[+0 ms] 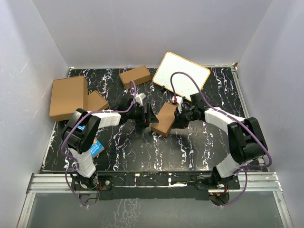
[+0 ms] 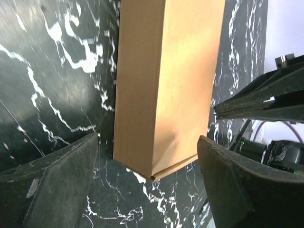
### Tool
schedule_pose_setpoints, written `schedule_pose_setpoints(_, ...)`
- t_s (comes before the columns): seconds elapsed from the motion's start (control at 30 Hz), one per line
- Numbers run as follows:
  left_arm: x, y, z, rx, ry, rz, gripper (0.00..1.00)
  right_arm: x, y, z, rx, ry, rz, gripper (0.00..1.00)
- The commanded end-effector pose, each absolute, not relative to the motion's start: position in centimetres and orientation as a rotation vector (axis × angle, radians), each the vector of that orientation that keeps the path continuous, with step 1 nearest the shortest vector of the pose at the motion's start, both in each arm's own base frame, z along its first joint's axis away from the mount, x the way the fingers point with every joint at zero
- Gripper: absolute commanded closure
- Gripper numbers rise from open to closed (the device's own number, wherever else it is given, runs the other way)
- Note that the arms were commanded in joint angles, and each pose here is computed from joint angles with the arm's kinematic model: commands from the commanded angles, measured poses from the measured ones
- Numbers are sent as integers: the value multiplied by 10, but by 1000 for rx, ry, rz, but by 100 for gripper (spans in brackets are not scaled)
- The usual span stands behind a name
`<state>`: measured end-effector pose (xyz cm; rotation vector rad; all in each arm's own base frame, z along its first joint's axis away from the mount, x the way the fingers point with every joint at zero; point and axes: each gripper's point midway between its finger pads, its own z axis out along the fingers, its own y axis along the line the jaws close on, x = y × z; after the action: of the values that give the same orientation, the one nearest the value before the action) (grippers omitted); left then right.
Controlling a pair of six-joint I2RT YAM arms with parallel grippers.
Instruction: Fold the paper box
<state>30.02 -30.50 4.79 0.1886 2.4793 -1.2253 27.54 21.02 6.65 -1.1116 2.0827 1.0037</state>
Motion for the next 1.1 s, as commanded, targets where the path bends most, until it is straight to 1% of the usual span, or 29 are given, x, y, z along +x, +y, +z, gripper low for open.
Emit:
schedule_pose_setpoints(0.0,333,-310,90,241,2366,-1215,14,289,183,83,-1216,1998,922,88)
schedule_pose_setpoints(0.1,349,-320,88,255,2360,-1222,12,318,163,71,-1112,2096,746,87)
schedule_pose_setpoints(0.3,372,-336,70,265,2377,-1253,11,350,142,48,-1055,2229,623,88)
schedule_pose_setpoints(0.37,375,-341,62,266,2393,-1270,14,360,142,48,-1042,2210,603,87)
schedule_pose_setpoints(0.43,377,-346,55,268,2414,-1295,20,372,145,52,-1028,2175,592,87)
schedule_pose_setpoints(0.47,377,-351,51,278,2422,-1316,23,377,147,45,-1021,2181,605,87)
schedule_pose_setpoints(0.6,369,-364,44,310,2439,-1369,28,390,162,45,-994,2127,681,87)
schedule_pose_setpoints(0.67,362,-371,43,338,2441,-1387,29,396,172,49,-988,2080,701,87)
schedule_pose_setpoints(0.77,356,-379,43,363,2443,-1403,29,403,186,55,-968,2030,784,83)
schedule_pose_setpoints(0.87,352,-381,44,369,2438,-1408,30,401,194,49,-956,2046,877,81)
schedule_pose_setpoints(0.93,353,-380,48,367,2427,-1400,29,400,188,51,-964,2045,864,81)
schedule_pose_setpoints(1.07,367,-368,58,305,2404,-1330,26,395,155,64,-953,2049,849,81)
